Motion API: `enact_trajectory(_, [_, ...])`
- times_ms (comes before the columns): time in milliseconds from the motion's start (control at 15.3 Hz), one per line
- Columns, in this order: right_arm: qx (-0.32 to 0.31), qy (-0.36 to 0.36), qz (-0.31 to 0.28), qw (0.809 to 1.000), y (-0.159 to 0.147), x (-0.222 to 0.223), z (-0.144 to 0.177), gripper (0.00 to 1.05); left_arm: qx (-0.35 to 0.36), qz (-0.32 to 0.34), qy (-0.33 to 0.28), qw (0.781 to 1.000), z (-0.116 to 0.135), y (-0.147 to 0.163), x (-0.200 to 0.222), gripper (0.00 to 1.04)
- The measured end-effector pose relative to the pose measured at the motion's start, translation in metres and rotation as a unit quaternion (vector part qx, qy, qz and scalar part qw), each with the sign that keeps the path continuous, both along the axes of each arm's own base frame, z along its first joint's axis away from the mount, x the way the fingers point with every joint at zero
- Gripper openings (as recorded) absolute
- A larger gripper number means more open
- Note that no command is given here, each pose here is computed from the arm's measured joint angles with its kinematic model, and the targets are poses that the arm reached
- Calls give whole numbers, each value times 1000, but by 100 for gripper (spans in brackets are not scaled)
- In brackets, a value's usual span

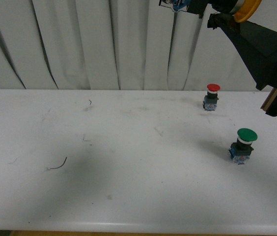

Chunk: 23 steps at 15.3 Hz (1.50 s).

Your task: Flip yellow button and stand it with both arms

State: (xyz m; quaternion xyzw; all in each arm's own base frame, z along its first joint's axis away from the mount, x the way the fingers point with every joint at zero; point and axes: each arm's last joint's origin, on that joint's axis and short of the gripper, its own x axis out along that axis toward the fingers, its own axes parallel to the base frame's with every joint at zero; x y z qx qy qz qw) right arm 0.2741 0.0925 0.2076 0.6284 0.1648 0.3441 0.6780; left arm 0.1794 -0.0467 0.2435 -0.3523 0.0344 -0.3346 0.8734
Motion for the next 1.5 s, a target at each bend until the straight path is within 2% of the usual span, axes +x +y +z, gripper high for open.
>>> enact_trajectory(131, [0,0,1,1000,0,0,0,36,57,54,-61,995,10,25,-36,98])
enact_trajectory(392, [0,-1,4,1000,2,-1,0,36,121,102,-138,978,13,44,-84,98])
enact_trajectory(522, [0,-1,5,1000,3,-1,0,36,137,118,-128,975,7,47,-83,98])
enact_trajectory(588, [0,-1,7,1000,4,-1,0,36,148,149,-79,974,-3,47,-81,94])
enact_trajectory(653, [-1,0,8,1000,4,-1,0,36,170,184,-44,967,-10,44,-80,87])
enact_trajectory(718, [-1,0,8,1000,4,-1,0,36,220,219,-29,950,-17,40,-81,78])
enact_trajectory(849, [-1,-2,10,1000,4,-1,0,36,301,321,-22,898,-28,46,-82,58])
enact_trajectory(914, [-1,-2,11,1000,4,-2,0,36,322,338,-23,884,-34,47,-82,46])
enact_trajectory(1110, [-2,-3,10,1000,4,-2,1,36,344,334,-31,877,-48,47,-82,7])
enact_trajectory(1175, [-2,-3,10,1000,4,-2,1,36,344,334,-31,877,-50,47,-82,1])
enact_trajectory(1501, [-4,-7,13,1000,3,-2,2,36,346,334,-30,876,-62,47,-82,2])
